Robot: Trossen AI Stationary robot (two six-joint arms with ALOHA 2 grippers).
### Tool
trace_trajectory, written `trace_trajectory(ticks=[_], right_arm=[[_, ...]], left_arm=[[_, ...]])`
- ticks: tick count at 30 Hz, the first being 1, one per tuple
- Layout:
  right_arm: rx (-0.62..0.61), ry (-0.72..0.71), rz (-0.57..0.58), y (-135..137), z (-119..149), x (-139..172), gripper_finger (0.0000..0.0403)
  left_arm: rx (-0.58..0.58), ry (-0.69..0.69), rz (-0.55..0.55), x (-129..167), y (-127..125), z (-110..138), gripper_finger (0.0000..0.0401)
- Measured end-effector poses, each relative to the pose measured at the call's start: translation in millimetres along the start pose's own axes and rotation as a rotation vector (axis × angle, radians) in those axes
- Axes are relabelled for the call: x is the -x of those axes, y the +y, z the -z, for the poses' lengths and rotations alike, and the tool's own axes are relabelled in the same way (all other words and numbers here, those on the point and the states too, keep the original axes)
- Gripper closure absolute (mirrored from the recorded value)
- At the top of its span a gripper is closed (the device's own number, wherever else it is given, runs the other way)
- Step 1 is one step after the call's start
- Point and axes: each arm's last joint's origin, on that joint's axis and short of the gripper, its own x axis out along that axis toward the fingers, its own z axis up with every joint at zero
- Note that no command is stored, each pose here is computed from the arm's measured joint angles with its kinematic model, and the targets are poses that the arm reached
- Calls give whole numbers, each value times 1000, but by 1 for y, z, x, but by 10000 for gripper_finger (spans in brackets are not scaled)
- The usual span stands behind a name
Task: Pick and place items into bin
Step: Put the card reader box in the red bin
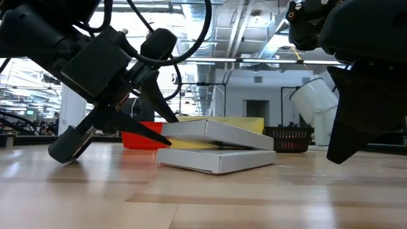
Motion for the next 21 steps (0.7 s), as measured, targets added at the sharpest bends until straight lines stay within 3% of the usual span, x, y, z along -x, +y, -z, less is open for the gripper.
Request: trace_trajectory(ticks=[21], right_arm=[[-1,-1,-3,0,0,0,282]], left_arm=[[11,129,-112,7,-3,-4,348]])
